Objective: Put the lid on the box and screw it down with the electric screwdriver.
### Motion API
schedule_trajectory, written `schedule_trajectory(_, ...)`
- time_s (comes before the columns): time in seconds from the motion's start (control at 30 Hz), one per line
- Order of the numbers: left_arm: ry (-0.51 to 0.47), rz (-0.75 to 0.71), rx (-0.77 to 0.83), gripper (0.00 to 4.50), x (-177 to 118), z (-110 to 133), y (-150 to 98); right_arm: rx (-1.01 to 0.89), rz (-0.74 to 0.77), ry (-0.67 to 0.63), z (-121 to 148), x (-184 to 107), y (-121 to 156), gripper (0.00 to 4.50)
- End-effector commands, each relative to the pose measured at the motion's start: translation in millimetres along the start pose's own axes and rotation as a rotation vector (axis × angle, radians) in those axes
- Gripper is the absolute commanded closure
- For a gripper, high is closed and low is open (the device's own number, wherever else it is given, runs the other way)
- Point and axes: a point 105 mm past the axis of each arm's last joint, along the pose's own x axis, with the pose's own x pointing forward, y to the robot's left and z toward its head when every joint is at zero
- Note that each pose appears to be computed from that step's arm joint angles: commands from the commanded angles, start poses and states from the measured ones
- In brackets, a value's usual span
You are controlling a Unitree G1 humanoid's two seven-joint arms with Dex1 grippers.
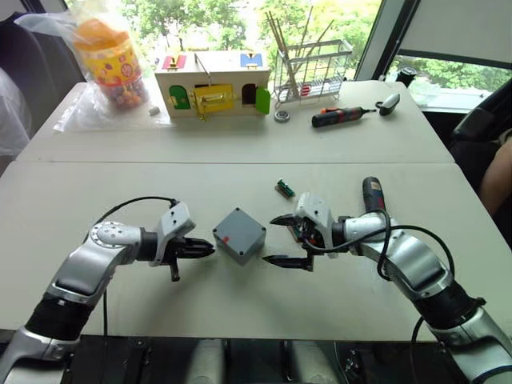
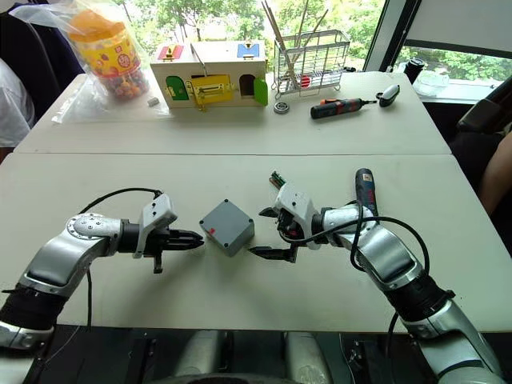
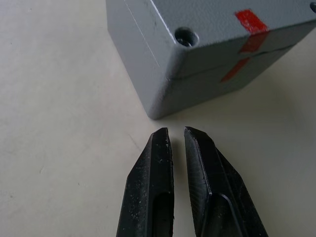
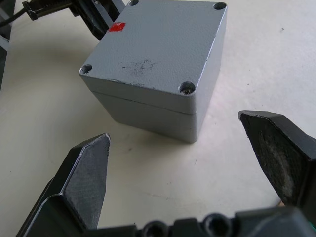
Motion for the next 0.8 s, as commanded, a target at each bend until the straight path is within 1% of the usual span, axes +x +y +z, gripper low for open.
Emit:
schedule_trajectory(0.03,-0.065,0.031,0.019,4.05,4,17,3,-0.050,0.042,-0.029,9,3,4,0.04)
schedule_trajectory(0.13,-0.103,0.060,0.014,4.05,9,25,8,-0.037,0.077,-0.028,8,4,12,0.04)
schedule_trajectory(0.23,-0.099,0.078,0.025,4.05,10,25,16,-0.007,0.091,-0.050,11,4,21,0.04)
schedule_trajectory(0.43,-0.091,0.070,0.039,4.05,11,25,21,0.031,0.078,-0.057,11,4,30,0.04)
schedule_trajectory(0.63,-0.101,0.087,0.055,4.05,12,30,29,0.040,0.032,-0.049,11,1,27,0.04)
schedule_trajectory(0.73,-0.071,0.070,0.072,4.05,4,28,29,0.024,-0.030,-0.040,14,-14,18,0.04)
schedule_trajectory(0.8,-0.060,0.085,0.075,4.05,-8,29,33,0.037,-0.083,-0.058,20,-31,10,0.04)
